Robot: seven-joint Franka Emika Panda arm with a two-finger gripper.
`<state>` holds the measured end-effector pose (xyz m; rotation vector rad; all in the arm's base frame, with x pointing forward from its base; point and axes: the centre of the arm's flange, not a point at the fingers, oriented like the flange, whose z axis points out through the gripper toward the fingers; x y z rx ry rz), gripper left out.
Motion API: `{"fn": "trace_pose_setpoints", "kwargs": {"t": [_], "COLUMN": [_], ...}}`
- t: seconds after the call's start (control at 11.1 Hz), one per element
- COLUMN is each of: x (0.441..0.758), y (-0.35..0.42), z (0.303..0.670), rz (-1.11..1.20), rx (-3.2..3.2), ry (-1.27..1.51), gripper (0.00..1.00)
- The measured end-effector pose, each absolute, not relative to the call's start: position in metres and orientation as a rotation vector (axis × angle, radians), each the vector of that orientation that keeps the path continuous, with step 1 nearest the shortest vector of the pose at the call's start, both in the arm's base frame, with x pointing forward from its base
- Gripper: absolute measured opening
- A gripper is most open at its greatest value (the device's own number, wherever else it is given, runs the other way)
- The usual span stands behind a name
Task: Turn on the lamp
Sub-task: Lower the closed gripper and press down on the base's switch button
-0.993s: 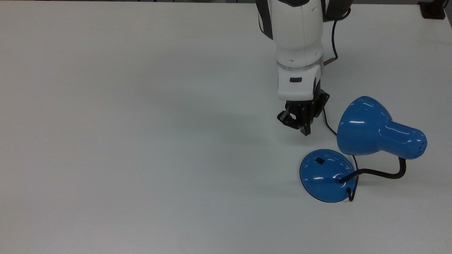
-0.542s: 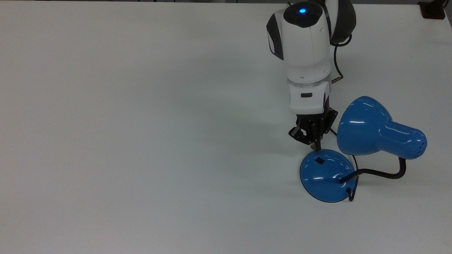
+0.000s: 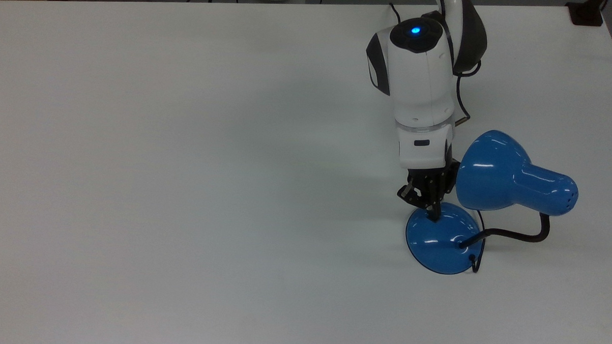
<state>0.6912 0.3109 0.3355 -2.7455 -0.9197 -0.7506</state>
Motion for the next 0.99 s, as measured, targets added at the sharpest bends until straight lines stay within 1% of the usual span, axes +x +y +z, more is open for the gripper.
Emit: {"fn": "trace_pose_setpoints", "kwargs": {"t": [0.36, 0.99], "x": [0.695, 0.698], "y": [0.326, 0.331], "z": [0.324, 0.319], "rz": [-0.753, -0.808], "rx": [-2.734, -2.722], "ry": [-0.940, -0.938], "gripper": [0.02, 0.02]}}
